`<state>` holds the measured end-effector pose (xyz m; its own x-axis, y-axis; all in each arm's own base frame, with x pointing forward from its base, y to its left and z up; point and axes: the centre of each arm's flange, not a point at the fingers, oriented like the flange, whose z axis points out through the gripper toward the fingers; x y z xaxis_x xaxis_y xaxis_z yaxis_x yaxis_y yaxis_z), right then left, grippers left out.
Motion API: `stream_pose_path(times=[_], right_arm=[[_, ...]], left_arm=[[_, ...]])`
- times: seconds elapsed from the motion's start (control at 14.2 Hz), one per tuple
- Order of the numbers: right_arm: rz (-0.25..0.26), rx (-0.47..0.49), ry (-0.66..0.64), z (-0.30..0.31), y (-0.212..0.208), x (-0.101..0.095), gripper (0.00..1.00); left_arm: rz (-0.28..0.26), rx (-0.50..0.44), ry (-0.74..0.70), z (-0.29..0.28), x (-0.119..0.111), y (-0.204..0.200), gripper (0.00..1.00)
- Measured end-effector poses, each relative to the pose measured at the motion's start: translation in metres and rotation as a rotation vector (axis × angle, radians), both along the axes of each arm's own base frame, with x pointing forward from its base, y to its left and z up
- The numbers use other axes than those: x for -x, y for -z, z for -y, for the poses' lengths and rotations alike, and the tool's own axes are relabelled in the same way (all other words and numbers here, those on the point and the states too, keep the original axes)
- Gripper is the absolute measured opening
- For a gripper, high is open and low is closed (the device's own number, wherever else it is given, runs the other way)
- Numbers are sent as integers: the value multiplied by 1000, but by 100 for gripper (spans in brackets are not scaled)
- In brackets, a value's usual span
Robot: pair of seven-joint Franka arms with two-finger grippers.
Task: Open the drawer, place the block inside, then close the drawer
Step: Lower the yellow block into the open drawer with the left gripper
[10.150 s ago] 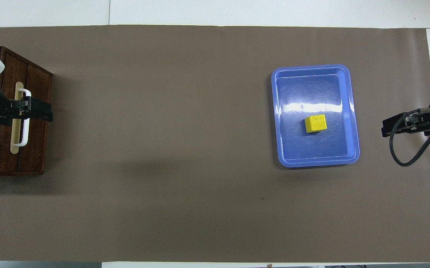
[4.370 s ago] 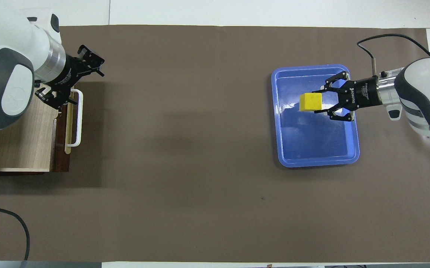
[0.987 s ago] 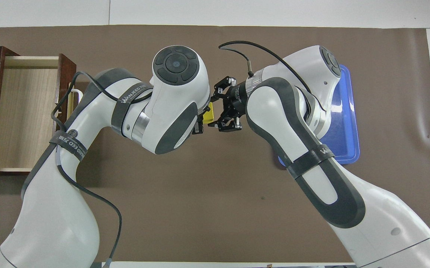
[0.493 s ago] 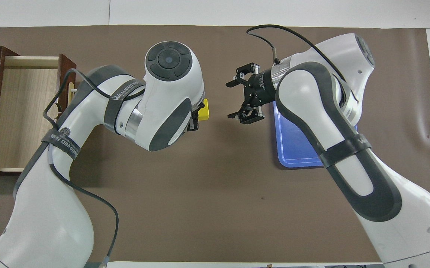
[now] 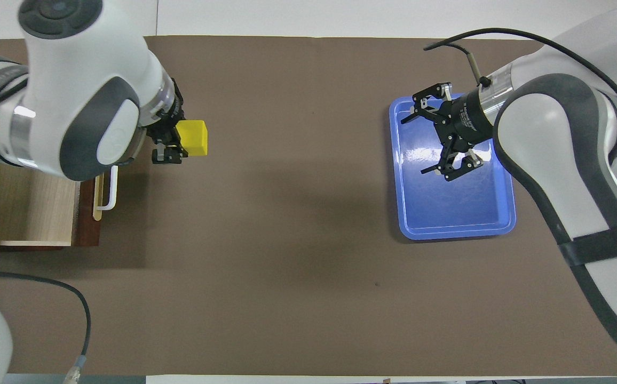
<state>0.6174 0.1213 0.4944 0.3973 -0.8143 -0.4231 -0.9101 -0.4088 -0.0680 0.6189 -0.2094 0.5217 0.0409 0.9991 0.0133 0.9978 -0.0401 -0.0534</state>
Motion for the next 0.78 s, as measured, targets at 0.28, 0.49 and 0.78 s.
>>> stream_pose_path(times=[0.28,0.49,0.78], right_arm=[[124,145,-360,55,-49,26,100],[193,233,-640,79,-88,51,100],[246,275,-940,99,-107,65,100]], left_arm=[[3,16,85,-118,-26,-6,56],[19,50,108,-192,-34,-2,56],[59,61,125,-236,-32,28,56]])
